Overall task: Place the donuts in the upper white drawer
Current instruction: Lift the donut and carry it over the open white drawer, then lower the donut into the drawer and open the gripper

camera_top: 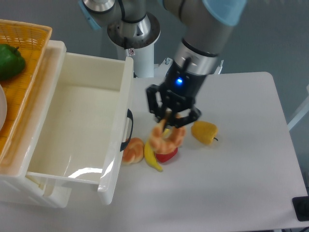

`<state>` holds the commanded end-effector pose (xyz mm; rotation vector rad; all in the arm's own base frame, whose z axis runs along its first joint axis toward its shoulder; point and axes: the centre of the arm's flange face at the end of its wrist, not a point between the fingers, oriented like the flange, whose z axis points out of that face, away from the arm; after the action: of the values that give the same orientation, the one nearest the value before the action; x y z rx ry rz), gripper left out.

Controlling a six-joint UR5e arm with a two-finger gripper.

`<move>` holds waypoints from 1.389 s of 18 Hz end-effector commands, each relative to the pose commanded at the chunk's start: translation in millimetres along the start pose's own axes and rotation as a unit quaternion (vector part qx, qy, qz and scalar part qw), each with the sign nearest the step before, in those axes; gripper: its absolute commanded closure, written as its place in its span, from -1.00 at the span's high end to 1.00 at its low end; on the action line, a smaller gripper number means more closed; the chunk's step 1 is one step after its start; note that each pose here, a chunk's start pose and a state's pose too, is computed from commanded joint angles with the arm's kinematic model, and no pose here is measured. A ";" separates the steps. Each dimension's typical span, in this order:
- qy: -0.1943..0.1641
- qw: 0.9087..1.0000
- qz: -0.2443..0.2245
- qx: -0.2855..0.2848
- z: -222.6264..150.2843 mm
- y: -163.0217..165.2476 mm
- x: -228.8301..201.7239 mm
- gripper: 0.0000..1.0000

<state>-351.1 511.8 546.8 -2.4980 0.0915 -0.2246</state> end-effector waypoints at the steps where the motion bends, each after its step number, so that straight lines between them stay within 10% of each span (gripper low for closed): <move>1: 0.007 1.000 -0.001 -0.001 6.2 -5.2 10.0 -1.00; 12: 0.059 0.998 0.024 -0.031 57.2 -5.9 71.6 -0.53; 14: 0.064 0.997 0.028 -0.034 62.5 -8.2 77.4 -0.05; 16: 0.062 0.997 0.032 -0.036 65.4 -9.2 78.8 0.97; 25: 0.067 0.994 0.043 -0.071 85.7 -2.6 98.9 1.00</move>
<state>-238.2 552.0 494.1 -2.6105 0.2789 -0.3599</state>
